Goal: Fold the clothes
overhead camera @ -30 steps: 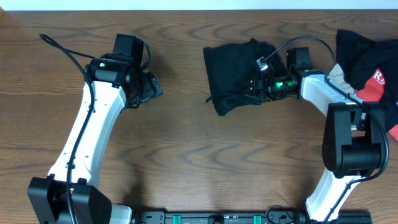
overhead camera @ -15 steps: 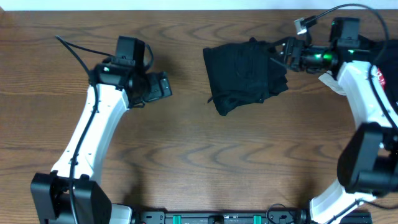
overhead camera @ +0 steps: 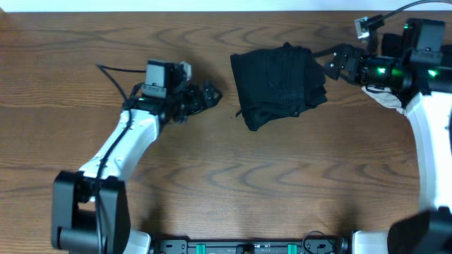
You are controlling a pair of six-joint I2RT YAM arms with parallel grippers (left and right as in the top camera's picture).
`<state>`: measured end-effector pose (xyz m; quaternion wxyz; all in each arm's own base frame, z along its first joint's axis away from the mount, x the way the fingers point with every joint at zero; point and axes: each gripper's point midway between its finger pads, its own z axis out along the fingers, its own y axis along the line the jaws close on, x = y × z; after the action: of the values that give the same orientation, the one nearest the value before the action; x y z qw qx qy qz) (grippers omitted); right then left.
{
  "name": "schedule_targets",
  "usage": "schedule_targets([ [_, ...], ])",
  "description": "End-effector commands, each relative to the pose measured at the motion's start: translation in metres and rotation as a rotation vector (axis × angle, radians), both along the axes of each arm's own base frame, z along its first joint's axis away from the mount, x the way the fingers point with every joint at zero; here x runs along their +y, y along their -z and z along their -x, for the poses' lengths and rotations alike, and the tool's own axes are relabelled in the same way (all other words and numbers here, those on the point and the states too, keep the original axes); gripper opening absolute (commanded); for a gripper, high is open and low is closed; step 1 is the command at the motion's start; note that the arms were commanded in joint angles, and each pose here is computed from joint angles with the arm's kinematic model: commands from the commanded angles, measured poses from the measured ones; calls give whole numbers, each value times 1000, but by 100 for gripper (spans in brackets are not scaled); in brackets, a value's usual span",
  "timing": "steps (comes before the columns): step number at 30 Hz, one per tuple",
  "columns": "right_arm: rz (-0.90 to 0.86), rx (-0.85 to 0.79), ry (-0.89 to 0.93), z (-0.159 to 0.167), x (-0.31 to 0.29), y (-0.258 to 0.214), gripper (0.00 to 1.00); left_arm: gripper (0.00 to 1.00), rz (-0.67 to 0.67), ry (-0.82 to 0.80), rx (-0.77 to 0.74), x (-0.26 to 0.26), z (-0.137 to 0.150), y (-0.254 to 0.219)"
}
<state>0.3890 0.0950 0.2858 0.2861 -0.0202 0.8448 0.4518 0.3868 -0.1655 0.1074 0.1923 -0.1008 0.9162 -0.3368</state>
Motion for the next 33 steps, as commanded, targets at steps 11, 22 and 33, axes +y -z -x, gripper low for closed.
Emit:
schedule_targets([
  [11,87,-78,-35,44,0,-27,99,98,126,25,-7,-64,-33,49],
  [22,112,-101,-58,67,3,-37,99,98,144,56,14,-105,-56,62],
  [33,145,-59,-77,79,2,-26,99,98,132,32,81,-110,-59,94],
])
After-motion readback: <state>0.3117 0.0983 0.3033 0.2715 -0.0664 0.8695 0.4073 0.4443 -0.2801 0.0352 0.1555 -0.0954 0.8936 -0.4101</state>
